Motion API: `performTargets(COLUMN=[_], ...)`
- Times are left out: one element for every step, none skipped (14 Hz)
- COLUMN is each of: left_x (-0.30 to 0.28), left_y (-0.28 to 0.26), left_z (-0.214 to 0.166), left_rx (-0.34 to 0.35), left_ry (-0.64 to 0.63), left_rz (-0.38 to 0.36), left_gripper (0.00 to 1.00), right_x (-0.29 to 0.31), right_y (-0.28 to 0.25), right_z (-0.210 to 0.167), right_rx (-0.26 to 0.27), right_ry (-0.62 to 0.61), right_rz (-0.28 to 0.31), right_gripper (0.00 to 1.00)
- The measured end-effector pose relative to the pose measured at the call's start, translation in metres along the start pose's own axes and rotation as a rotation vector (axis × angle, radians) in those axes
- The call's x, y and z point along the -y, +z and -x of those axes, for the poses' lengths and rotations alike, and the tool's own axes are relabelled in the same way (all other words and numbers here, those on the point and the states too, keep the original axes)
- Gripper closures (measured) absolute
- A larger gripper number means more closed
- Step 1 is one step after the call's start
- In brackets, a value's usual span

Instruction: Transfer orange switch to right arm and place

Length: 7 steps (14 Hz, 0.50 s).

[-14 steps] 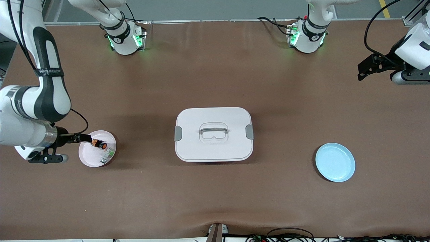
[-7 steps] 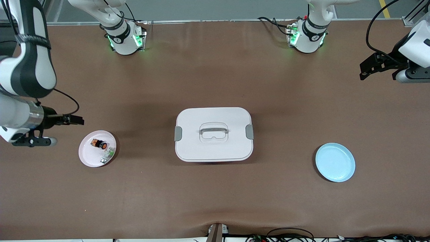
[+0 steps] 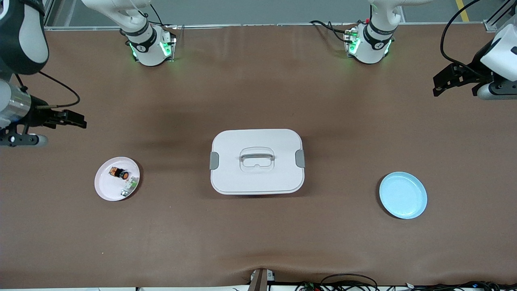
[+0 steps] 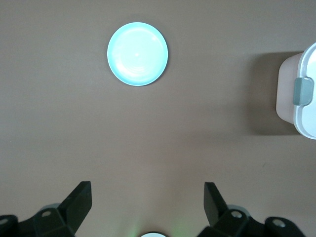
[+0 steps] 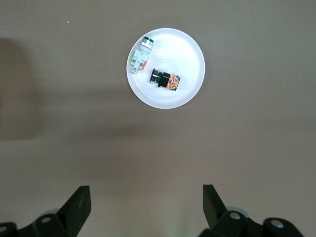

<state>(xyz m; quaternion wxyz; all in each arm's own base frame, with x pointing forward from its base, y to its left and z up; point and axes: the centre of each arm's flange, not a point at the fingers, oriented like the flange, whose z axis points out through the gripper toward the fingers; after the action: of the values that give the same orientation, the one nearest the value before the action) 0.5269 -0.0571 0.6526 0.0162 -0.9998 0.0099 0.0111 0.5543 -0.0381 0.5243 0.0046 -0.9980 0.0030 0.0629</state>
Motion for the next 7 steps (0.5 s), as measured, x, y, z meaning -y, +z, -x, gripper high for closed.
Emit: performTargets(left_x=[0.0, 0.0, 0.0, 0.0, 0.0, -0.001, -0.001], left_y=[0.0, 0.0, 0.0, 0.0, 0.0, -0.001, -0.001], left_z=[0.0, 0.0, 0.0, 0.0, 0.0, 0.0, 0.0], left_rx=[0.0, 0.0, -0.001, -0.001, -0.001, -0.001, -0.001], left_ry=[0.0, 0.0, 0.0, 0.0, 0.0, 0.001, 0.001], left_rz=[0.0, 0.0, 0.0, 0.0, 0.0, 0.0, 0.0], left_gripper=[0.0, 0.0, 0.0, 0.0, 0.0, 0.0, 0.0], right_x=[-0.001, -0.002, -0.003, -0.003, -0.004, -0.004, -0.005], right_y=[-0.004, -0.006, -0.005, -0.004, -0.004, -0.005, -0.007], right_z=[0.007, 0.015, 0.023, 0.031, 0.038, 0.042, 0.043], right_rx=[-0.021, -0.045, -0.063, -0.073, -0.077, -0.083, -0.088], right_ry=[0.0, 0.0, 0.001, 0.001, 0.001, 0.001, 0.002], right_rz=[0.0, -0.001, -0.002, -0.004, -0.006, -0.007, -0.007], right_gripper=[0.0, 0.0, 0.0, 0.0, 0.0, 0.0, 0.0])
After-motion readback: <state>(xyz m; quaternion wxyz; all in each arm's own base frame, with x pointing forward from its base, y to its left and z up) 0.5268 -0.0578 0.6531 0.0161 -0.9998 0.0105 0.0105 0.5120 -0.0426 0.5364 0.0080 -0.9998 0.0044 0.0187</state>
